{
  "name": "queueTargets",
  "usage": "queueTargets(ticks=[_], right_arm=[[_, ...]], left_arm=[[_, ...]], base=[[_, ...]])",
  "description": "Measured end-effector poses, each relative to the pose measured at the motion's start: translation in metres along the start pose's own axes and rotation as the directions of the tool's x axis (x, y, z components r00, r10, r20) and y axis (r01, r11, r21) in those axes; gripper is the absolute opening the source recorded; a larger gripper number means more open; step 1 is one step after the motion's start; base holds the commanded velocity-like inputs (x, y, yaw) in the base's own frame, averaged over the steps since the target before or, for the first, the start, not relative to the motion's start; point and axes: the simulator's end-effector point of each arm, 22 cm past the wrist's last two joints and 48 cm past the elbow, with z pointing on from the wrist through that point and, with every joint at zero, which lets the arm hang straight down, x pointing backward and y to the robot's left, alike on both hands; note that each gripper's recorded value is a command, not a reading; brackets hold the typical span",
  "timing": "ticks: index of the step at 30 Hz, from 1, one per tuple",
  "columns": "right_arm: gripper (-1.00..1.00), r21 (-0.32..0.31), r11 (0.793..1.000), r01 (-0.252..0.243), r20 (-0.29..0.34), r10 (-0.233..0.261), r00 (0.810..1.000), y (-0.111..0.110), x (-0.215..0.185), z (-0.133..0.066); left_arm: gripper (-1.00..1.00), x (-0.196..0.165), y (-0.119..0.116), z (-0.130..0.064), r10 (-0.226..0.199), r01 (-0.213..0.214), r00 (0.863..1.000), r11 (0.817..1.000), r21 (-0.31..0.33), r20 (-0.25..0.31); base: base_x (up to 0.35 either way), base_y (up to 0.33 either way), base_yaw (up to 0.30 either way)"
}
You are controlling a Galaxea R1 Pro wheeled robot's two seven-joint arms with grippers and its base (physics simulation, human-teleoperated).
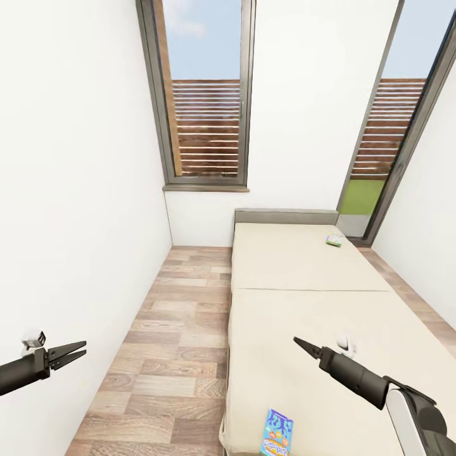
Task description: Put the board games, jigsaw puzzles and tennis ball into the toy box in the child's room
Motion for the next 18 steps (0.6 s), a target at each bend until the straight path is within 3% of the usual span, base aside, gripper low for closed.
queueTargets(ticks=[18], right_arm=[[1.0, 0.105, 0.994, -0.02, -0.024, 0.022, 0.999, -0.023, 0.006, -0.001]], left_arm=[[1.0, -0.007, -0.007, 0.009, -0.015, 0.015, 1.0, 1.0, 0.02, 0.006]], base=[[0.0, 0.0, 0.0]])
